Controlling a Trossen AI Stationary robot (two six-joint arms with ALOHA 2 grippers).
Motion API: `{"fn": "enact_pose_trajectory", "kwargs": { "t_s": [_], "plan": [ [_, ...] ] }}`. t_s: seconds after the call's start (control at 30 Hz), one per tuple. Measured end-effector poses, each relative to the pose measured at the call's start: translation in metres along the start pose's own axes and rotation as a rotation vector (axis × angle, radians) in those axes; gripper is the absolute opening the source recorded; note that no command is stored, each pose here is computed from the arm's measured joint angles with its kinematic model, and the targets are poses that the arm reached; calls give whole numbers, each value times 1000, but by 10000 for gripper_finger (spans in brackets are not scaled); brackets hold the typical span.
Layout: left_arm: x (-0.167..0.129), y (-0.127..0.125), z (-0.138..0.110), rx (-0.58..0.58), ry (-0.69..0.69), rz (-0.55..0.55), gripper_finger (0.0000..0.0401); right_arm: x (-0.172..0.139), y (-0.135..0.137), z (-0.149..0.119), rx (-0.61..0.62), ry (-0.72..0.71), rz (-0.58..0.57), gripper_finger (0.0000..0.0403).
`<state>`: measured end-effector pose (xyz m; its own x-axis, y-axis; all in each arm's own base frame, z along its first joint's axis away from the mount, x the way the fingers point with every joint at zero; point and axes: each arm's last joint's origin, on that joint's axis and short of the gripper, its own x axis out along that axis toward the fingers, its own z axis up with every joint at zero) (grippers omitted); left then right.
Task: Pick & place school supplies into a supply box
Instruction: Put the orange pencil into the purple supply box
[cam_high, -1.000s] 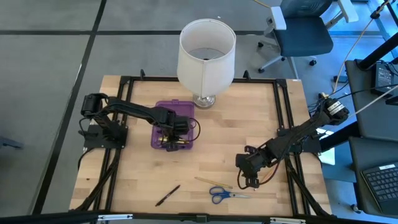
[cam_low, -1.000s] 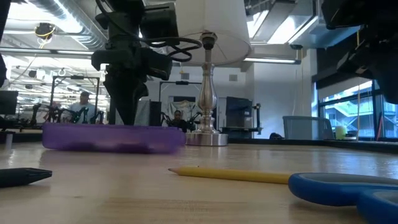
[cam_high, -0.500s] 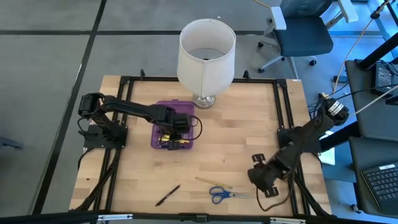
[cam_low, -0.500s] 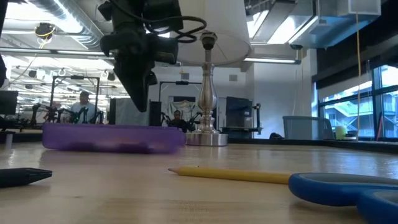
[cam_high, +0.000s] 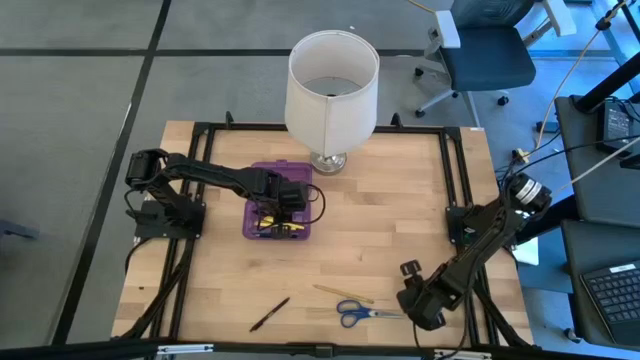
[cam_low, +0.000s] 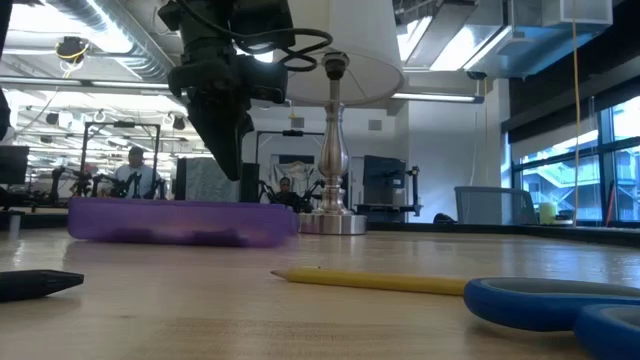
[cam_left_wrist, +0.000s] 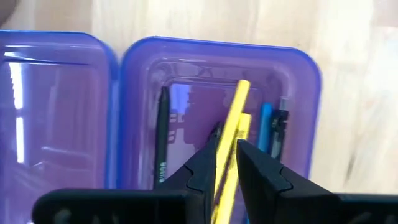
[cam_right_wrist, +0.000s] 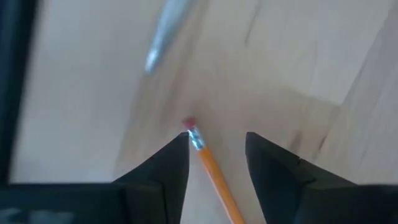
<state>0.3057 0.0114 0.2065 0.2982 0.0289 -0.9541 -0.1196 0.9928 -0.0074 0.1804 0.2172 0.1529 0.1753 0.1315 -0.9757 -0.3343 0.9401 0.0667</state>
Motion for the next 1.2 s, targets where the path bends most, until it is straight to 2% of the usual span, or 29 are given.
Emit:
{"fn": "enact_pose_trajectory", "kwargs": {
  "t_s": [0.37, 0.7, 1.03, 1.2],
  "plan": [
    [0, 1, 0, 0, -3, 27, 57, 19, 5, -4, -116, 65, -45, 162],
    [0, 1, 0, 0, -4, 37, 58, 20, 5, -4, 25, 45, -69, 162],
    [0, 1, 0, 0, -4, 38, 54, 21, 5, -4, 28, 42, -68, 162],
    [0, 1, 0, 0, -4, 40, 58, 21, 5, -4, -31, 42, -65, 162]
  ]
}}
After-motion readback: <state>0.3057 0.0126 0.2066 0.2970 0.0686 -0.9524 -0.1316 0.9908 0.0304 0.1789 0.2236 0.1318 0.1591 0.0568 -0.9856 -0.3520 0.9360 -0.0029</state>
